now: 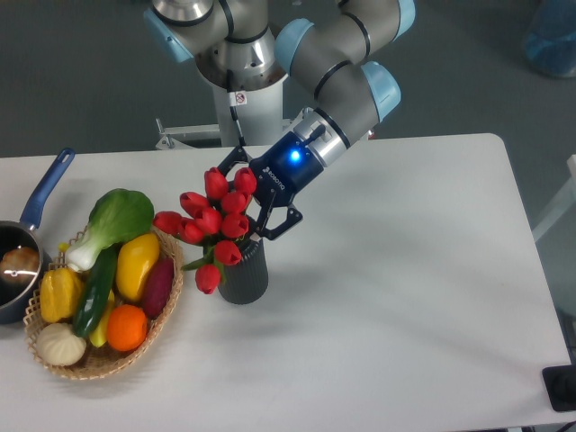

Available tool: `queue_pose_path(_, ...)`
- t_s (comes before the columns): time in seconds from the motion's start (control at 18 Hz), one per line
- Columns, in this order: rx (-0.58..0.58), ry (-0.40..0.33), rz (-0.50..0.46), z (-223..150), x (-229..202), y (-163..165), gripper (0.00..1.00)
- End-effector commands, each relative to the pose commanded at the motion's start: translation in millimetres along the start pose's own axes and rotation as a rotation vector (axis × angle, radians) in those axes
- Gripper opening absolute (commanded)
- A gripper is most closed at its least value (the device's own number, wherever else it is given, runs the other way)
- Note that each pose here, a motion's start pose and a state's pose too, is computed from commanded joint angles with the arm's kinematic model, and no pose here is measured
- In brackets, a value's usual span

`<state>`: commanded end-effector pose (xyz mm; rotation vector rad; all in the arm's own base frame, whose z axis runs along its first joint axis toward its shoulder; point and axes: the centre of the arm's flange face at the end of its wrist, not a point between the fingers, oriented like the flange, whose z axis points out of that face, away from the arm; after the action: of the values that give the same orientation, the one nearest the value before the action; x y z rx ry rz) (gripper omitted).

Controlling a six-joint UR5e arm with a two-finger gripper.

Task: Insert the flowers into the vase
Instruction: 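Push the tulips further down into the vase with the gripper, then open the gripper and release the tulips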

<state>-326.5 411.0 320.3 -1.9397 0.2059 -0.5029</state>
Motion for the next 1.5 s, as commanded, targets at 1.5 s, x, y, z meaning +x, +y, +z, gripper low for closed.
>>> queue_pose_path(1.5, -0.082, -0.142, -0.027, -60.8, -14.4, 19.6, 1.0)
